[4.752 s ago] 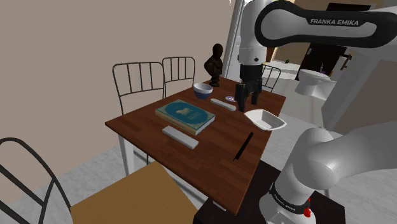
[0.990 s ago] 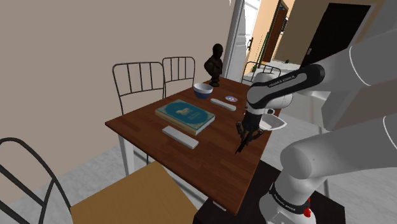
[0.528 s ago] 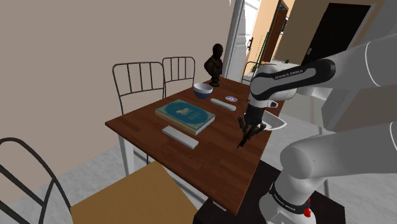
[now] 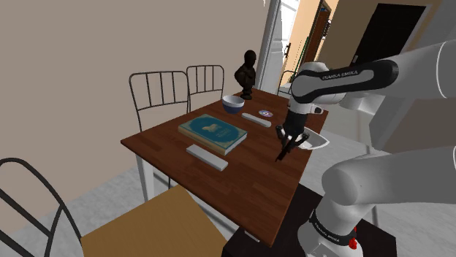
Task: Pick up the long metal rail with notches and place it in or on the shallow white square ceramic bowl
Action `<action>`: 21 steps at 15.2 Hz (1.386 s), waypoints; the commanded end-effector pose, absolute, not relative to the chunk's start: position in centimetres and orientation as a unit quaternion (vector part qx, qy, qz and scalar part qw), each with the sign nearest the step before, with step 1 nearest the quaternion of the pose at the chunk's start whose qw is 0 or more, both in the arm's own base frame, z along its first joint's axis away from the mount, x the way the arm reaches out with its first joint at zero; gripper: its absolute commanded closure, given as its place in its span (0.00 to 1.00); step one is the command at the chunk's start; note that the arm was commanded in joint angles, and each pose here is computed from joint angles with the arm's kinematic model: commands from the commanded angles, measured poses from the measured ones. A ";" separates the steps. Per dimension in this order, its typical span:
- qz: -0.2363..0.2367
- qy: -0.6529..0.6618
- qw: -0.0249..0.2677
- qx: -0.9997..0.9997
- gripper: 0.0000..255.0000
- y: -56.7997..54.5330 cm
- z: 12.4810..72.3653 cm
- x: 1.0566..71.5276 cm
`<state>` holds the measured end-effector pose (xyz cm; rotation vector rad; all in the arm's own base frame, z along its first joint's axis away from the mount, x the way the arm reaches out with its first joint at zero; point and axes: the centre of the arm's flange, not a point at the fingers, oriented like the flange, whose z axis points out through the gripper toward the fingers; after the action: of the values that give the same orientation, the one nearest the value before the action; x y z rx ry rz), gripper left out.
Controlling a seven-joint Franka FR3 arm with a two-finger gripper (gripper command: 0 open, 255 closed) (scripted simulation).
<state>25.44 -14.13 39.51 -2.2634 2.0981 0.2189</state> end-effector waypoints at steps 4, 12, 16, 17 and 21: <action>0.071 0.678 0.024 -0.731 1.00 -19.5 40.1 25.3; 0.071 0.678 0.024 -0.731 1.00 -30.0 40.3 25.1; 0.071 0.678 0.024 -0.731 1.00 -35.3 40.5 25.0; 0.071 0.678 0.024 -0.731 1.00 -36.6 40.5 25.0; 0.071 0.678 0.024 -0.731 1.00 -41.9 40.6 24.9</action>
<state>24.87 -40.63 40.55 -2.2611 2.0993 0.2198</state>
